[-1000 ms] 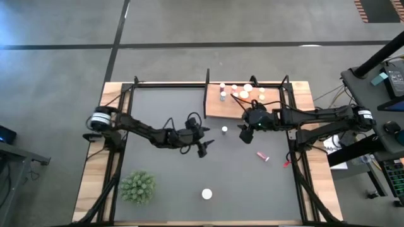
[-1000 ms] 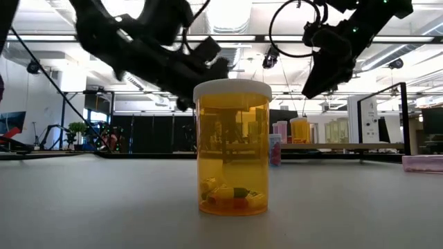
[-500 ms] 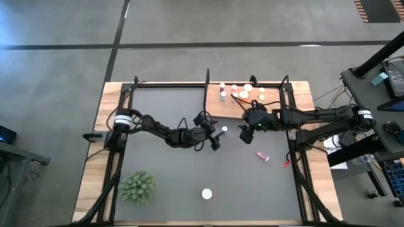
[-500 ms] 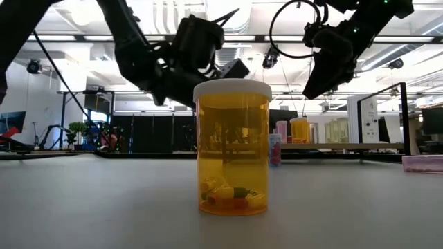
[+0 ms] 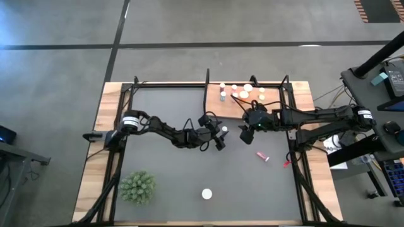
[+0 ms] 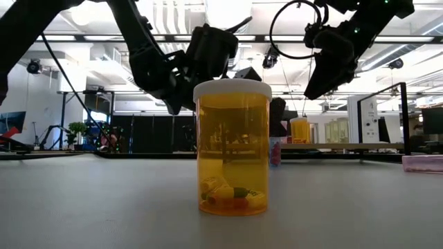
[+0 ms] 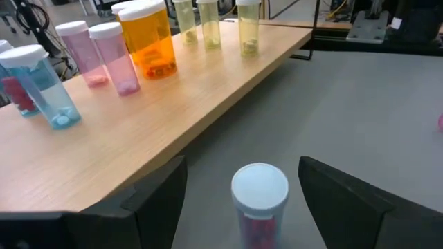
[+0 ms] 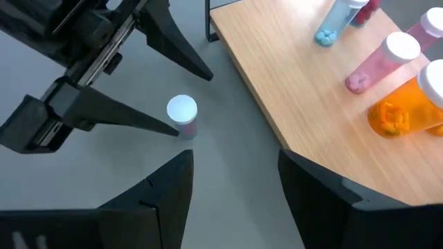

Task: Pick and place medicine bottles onto shelf by color
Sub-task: Put the blue pill bottle on the shelf aligned with the other blue pill bottles

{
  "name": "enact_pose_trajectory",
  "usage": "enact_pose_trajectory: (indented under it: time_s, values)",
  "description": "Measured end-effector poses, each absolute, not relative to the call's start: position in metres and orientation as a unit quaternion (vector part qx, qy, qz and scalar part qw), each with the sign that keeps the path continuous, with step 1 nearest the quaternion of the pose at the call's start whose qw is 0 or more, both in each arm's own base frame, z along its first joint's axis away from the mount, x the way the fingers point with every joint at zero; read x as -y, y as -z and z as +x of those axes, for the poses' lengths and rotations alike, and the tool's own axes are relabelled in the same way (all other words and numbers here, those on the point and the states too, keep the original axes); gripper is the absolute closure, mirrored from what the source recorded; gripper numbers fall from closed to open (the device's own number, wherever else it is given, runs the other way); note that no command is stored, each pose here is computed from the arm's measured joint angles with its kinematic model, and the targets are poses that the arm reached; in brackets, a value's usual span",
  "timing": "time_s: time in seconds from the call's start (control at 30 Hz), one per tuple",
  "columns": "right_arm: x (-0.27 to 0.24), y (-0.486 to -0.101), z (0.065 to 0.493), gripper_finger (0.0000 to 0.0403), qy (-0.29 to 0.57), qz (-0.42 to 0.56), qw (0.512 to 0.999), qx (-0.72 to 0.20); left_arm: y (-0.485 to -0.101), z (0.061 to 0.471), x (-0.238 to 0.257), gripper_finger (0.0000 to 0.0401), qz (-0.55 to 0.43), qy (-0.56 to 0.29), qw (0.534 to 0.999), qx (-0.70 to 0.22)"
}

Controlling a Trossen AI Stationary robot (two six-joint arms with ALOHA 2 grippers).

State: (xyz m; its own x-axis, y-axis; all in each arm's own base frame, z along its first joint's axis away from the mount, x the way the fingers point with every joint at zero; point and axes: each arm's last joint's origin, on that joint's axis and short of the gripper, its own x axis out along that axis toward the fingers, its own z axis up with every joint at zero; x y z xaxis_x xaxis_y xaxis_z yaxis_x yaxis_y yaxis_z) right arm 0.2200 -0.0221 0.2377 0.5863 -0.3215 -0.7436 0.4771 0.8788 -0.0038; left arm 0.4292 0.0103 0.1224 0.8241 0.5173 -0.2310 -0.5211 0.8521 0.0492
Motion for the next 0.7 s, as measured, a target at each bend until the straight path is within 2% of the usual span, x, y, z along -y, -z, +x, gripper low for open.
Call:
enact_pose_trajectory:
  time_s: [0.4,0.7]
  values:
    - [0.0221,-0.2377,0.2201,0.02,0.223,0.092,0.886,-0.396,-0.1199,0.4278,-0.012,0.0197,-0.007,-0.27,0.954,-0.127]
    - [0.0222,-0.2377,0.2201,0.02,0.223,0.092,0.886,-0.396,-0.1196,0.4284,-0.0115,0.0203,-0.011,-0.251,0.959,-0.129]
